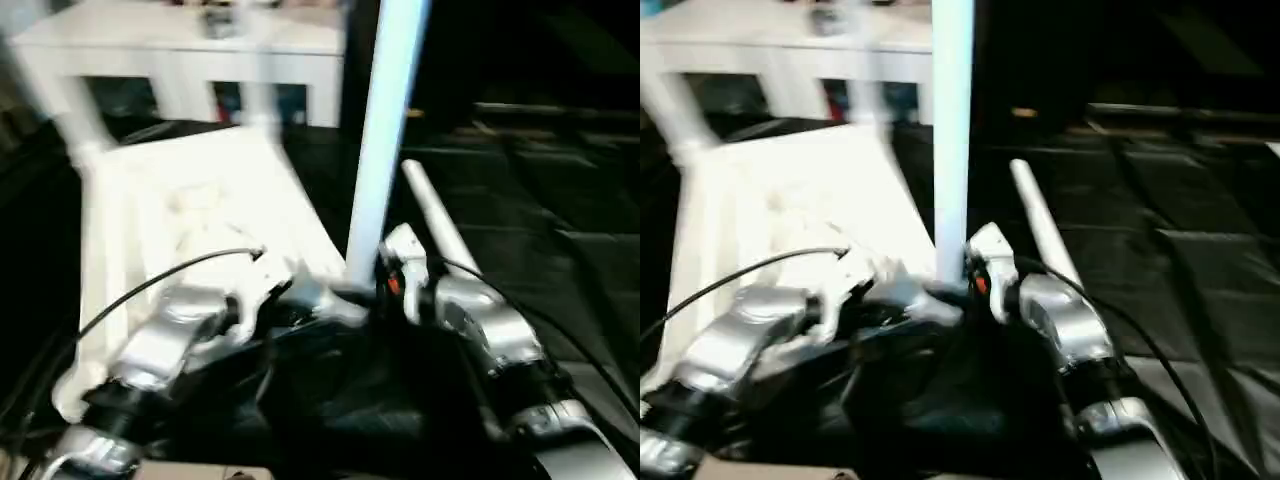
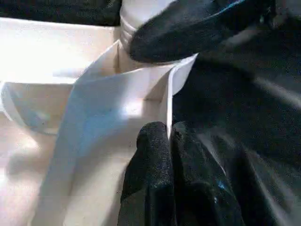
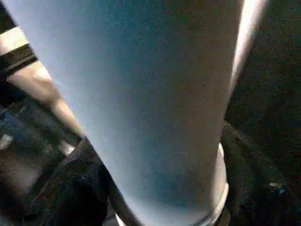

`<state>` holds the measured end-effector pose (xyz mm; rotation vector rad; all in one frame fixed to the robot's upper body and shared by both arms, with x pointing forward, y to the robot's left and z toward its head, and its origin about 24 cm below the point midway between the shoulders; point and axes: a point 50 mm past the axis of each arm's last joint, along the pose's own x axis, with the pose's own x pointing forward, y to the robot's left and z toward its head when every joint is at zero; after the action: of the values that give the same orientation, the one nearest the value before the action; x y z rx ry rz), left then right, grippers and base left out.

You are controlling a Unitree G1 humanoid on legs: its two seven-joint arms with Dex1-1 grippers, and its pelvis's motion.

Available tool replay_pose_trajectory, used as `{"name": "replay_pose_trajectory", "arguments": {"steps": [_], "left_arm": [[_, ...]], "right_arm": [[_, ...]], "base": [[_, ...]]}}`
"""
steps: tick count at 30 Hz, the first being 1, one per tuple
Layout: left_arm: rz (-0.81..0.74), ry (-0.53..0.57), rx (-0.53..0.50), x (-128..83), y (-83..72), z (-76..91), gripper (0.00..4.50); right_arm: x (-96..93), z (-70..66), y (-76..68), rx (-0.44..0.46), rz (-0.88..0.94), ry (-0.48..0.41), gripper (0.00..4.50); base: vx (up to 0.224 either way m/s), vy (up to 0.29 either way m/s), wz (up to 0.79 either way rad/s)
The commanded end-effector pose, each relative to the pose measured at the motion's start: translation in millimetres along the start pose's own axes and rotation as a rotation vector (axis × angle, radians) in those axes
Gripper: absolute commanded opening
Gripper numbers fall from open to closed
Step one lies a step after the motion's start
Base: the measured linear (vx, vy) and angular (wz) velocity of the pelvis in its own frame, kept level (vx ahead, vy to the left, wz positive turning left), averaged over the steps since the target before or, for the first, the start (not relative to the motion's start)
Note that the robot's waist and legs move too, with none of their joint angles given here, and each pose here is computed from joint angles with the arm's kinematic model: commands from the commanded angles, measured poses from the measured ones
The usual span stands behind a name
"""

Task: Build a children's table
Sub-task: Rotate leg to tighten

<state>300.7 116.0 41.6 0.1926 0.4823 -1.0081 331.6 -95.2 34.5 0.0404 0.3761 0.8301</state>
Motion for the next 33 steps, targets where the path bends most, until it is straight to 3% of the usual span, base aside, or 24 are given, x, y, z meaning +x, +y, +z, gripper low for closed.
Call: {"name": "replay_pose_trajectory", "arguments": {"steps": [1,4,5,8,17,22,27,33], "left_arm": [[0.014,-0.164,0.023,21.0,-10.7,41.2,0.00],[0.009,-0.170,0.022,25.3,-14.7,44.2,0.00],[-0.024,-0.170,0.038,26.5,-19.5,44.0,0.00],[-0.058,-0.160,0.067,24.7,-22.9,41.2,0.00],[-0.163,-0.139,0.101,6.1,-21.7,29.9,0.00],[-0.266,-0.130,0.122,-8.6,-22.3,25.0,0.00],[-0.365,-0.067,0.121,-25.7,-18.0,13.6,0.00],[-0.397,-0.032,0.130,-33.0,-15.2,9.3,0.00]], "right_arm": [[24.9,-15.7,21.4,0.051,-0.036,0.089,2.74],[32.1,-11.6,28.7,0.027,-0.018,0.071,2.74],[35.9,-6.8,33.0,0.030,0.010,0.046,3.29],[37.4,-1.8,33.9,0.059,0.040,0.020,3.45],[18.5,-0.5,28.5,0.000,0.217,0.022,4.35],[-2.4,-1.5,21.9,-0.070,0.340,0.057,4.35],[-30.3,-7.9,12.5,-0.135,0.480,0.152,4.35],[-33.0,-2.8,12.8,-0.130,0.495,0.131,3.84]], "base": [[0.000,0.000,0.00],[0.000,0.000,0.00],[0.000,0.000,0.00],[0.000,0.000,0.00],[0.000,0.000,0.00],[0.000,0.000,0.00],[0.000,0.000,0.00],[0.000,0.000,0.00]]}}
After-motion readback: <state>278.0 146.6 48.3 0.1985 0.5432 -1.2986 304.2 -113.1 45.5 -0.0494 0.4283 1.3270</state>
